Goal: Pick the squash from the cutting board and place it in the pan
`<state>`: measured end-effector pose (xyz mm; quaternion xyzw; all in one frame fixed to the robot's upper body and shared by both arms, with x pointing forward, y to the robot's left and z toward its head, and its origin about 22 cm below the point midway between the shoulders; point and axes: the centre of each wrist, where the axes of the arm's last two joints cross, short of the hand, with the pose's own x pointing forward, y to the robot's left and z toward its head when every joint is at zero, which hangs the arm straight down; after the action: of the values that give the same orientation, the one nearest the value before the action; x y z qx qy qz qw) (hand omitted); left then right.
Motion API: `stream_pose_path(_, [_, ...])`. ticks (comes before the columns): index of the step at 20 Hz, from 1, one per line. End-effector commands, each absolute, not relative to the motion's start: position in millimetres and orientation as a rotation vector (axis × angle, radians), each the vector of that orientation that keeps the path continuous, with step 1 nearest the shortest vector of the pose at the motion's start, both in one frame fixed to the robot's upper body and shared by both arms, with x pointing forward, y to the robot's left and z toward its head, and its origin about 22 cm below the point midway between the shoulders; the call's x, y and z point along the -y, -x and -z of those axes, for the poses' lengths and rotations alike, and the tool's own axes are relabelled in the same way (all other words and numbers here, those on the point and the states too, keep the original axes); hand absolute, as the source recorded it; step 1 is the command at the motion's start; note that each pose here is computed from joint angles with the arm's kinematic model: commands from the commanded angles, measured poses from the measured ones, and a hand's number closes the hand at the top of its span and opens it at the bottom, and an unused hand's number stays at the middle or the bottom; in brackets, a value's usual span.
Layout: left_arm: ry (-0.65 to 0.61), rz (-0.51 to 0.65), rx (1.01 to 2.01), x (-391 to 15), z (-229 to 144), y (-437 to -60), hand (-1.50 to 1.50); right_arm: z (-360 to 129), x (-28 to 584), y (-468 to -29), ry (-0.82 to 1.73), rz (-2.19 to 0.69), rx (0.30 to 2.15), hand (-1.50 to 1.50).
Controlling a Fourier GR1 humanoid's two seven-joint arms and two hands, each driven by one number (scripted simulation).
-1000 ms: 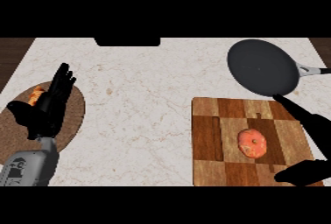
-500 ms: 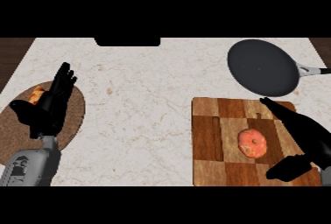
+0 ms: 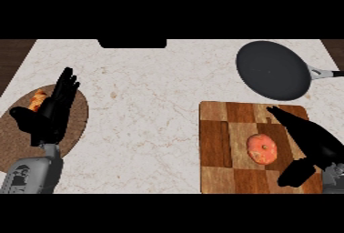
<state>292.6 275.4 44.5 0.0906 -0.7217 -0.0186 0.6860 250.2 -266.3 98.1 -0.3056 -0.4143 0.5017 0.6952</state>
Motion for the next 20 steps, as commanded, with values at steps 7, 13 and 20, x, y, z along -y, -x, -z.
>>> stream_pose_path(7, [-0.19,0.049,1.624,-280,-46,-304,0.0,-61,243,-255,0.686,-1.161,0.889,-1.5])
stream_pose_path(13, [-0.218,0.054,1.618,-271,-39,-288,0.0,-62,255,-267,0.652,-1.184,0.826,-1.5])
stream_pose_path(20, [-0.204,0.043,1.632,-271,-45,-302,0.0,-27,245,-262,0.6,-1.238,0.826,1.5])
